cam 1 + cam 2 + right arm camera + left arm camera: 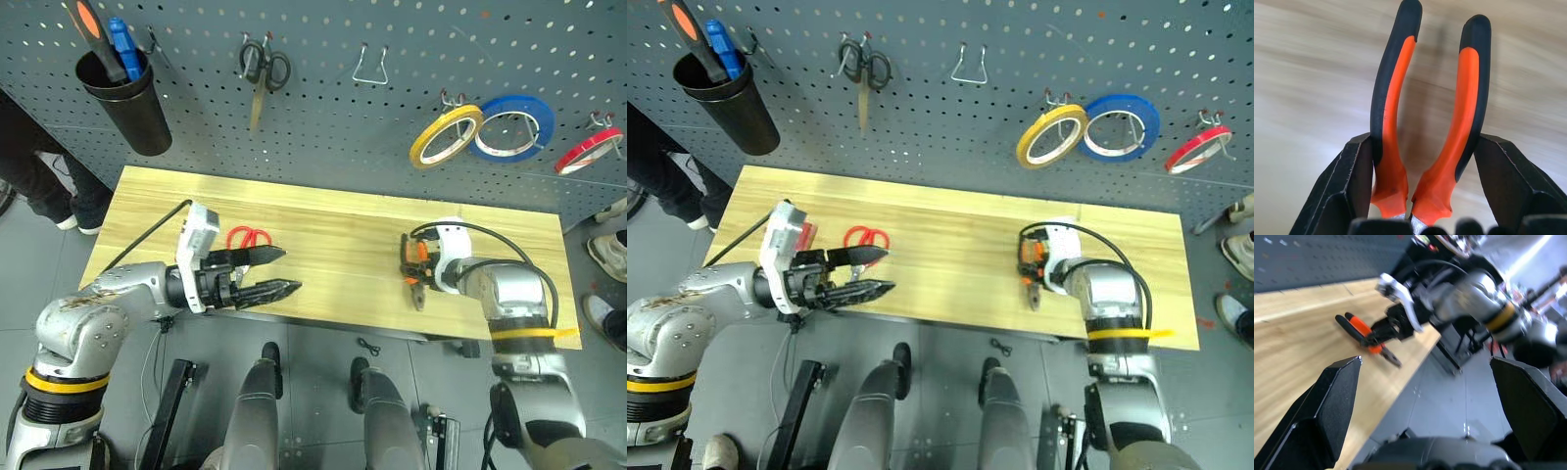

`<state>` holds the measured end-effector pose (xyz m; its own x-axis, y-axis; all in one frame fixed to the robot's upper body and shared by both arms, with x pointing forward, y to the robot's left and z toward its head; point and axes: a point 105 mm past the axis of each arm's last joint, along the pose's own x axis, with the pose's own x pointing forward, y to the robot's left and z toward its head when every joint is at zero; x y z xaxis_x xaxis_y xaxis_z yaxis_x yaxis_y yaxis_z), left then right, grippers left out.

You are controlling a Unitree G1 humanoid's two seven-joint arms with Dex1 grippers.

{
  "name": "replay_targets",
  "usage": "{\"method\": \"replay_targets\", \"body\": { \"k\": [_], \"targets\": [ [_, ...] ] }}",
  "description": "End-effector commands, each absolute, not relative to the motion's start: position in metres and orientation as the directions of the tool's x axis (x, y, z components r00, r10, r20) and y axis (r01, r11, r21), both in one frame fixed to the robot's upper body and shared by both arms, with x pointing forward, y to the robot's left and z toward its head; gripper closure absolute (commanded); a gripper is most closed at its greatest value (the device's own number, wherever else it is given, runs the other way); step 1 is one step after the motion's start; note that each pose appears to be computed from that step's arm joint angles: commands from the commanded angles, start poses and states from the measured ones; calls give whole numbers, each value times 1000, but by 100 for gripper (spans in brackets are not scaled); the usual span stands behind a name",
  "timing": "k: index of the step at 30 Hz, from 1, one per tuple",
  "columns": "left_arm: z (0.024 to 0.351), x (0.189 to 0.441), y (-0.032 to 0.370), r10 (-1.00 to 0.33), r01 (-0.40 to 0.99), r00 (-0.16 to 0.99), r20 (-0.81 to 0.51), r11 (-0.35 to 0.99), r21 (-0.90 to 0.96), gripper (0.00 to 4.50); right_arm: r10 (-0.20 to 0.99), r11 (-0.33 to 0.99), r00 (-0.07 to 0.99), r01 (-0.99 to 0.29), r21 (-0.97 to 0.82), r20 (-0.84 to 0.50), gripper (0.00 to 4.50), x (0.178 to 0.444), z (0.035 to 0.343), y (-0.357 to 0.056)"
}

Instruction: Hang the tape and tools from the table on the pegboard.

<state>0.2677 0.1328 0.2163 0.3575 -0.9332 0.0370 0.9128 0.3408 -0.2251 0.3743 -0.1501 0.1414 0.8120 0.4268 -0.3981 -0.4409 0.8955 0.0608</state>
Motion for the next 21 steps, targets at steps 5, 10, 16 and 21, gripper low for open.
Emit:
{"method": "replay_targets", "body": {
  "k": [5,10,16,21],
  "targets": [
    [291,272,157,-812,882,457,364,363,-299,0,574,819,714,-505,-272,400,171,322,345,-77],
    [336,295,162,-653,870,493,575,370,-325,0,402,915,628,-246,-320,667,171,330,408,-84],
    [344,306,144,-622,879,476,622,357,-315,0,300,950,566,-101,-296,768,171,353,429,-97],
    [345,305,141,-633,885,466,618,351,-307,0,293,951,541,-80,-298,789,171,365,427,-98]
  ]
}}
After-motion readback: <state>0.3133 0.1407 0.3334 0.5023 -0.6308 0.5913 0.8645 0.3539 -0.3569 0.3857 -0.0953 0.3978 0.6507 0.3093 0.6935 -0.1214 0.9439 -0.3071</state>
